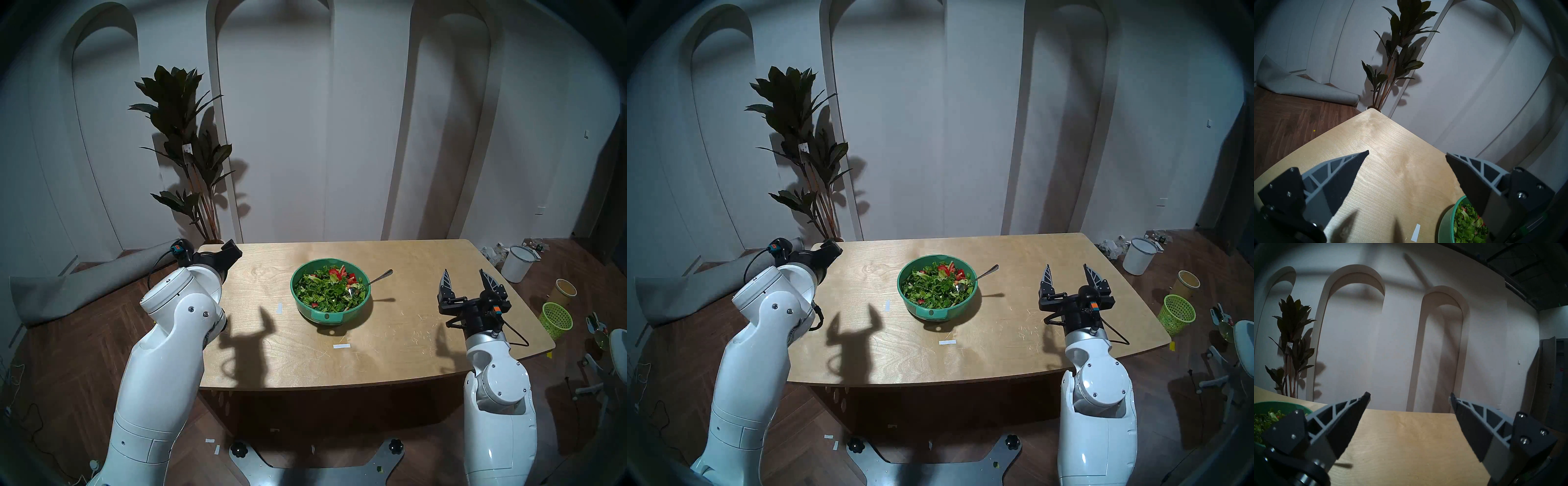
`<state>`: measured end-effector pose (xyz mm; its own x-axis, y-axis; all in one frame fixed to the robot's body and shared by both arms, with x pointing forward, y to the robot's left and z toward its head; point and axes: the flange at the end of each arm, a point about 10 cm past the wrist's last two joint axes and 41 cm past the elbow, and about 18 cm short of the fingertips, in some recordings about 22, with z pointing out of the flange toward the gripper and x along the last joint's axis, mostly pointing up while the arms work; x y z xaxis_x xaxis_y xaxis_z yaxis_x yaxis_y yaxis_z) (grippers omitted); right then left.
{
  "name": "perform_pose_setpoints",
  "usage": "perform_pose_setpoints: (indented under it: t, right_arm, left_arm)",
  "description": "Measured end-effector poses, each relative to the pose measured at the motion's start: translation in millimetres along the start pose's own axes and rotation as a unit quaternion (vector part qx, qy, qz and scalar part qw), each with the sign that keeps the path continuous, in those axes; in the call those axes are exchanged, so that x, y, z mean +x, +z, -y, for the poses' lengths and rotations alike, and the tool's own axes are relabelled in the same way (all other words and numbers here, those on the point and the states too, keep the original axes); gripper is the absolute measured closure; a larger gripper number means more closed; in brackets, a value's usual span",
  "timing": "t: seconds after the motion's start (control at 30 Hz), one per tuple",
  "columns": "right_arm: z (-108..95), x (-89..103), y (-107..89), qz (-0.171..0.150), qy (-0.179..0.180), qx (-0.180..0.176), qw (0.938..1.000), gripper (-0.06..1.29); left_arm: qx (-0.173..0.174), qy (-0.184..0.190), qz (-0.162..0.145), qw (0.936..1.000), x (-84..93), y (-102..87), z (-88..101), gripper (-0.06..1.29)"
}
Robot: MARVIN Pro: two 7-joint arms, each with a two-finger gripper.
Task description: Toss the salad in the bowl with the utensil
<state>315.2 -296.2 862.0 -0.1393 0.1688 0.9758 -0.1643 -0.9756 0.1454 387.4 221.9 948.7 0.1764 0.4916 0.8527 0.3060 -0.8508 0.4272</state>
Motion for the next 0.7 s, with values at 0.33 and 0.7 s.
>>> perform_pose_setpoints:
  t: [0.33, 0.7]
  right_arm:
    - [4.1, -0.8, -6.0, 0.008, 0.005, 0.003, 0.9999, 0.02]
    - [5.1, 1.0, -4.8, 0.005, 0.01, 0.017, 0.9998, 0.02]
  left_arm:
    - [-0.026, 0.069, -0.019, 0.9971, -21.4, 7.8, 8.2, -0.02]
    - [-0.034, 0.155, -0.074, 0.9846, -48.4, 17.8, 27.4, -0.02]
